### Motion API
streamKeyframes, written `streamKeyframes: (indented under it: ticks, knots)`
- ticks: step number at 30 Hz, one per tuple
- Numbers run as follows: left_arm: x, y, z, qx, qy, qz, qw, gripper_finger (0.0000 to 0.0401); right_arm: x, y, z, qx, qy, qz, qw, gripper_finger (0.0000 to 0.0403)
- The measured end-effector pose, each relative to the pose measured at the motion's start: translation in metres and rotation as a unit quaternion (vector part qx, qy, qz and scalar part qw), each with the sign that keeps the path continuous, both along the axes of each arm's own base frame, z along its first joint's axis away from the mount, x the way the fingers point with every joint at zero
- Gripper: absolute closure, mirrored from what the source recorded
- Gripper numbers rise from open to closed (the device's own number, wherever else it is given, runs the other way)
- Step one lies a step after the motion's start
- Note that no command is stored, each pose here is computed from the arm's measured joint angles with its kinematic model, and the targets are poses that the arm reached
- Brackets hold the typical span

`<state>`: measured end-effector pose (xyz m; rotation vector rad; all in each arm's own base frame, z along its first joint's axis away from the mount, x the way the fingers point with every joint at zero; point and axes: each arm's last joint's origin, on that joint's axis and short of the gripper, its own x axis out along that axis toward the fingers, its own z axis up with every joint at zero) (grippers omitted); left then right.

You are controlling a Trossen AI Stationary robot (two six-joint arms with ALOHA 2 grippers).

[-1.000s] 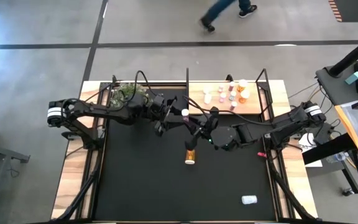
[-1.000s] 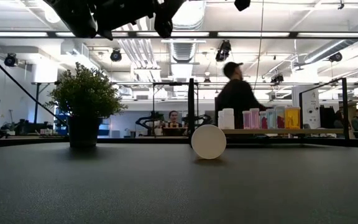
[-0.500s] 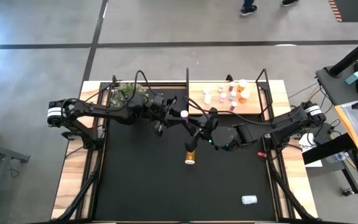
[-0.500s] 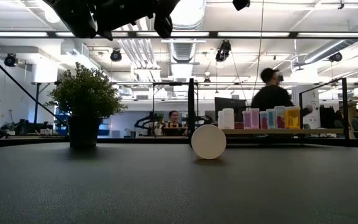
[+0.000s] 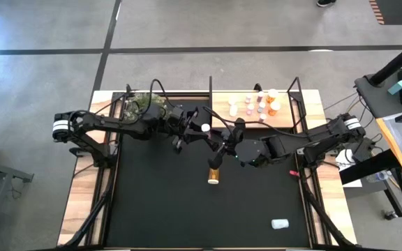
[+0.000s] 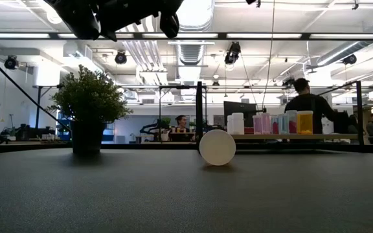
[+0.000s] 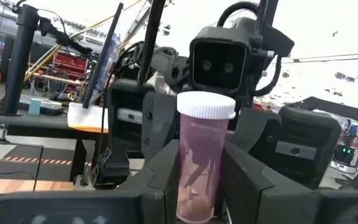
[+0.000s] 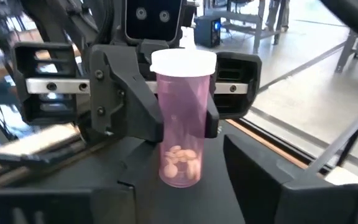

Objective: Pick and place medicine bottles onto shelf by color
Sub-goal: Put the pink pill bottle on the shelf aligned with the other pink pill bottles

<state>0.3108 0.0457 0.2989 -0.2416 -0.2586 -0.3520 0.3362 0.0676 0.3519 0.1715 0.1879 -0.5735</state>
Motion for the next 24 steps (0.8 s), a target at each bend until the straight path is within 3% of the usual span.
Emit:
streamKeyframes:
  ticks: [4, 7, 10, 15, 20, 24]
  knots:
    - [0.0, 0.0, 0.0, -0.001, 0.002, -0.001, 1.0, 0.0324, -0.006, -0.001, 0.018, 0.015, 0.044, 0.01, 0.999, 0.0198]
    - [0.0, -0.001, -0.002, 0.0, 0.011, -0.006, 1.0, 0.0324, -0.016, -0.002, 0.037, 0.069, 0.074, 0.036, 0.994, 0.0179]
    - [0.002, 0.0, -0.011, -0.006, 0.044, -0.009, 0.999, 0.0324, -0.025, -0.004, 0.053, 0.127, 0.072, 0.025, 0.989, 0.0171]
    - [0.003, 0.0, -0.016, -0.012, 0.073, -0.006, 0.997, 0.0324, -0.03, -0.004, 0.058, 0.16, 0.106, 0.036, 0.981, 0.017]
    - [0.004, -0.004, -0.034, -0.029, 0.156, -0.011, 0.987, 0.0324, -0.033, -0.004, 0.07, 0.228, 0.085, 0.065, 0.968, 0.0166]
    - [0.005, -0.012, -0.045, -0.037, 0.214, -0.023, 0.976, 0.0324, -0.028, -0.002, 0.06, 0.261, 0.111, 0.082, 0.956, 0.0161]
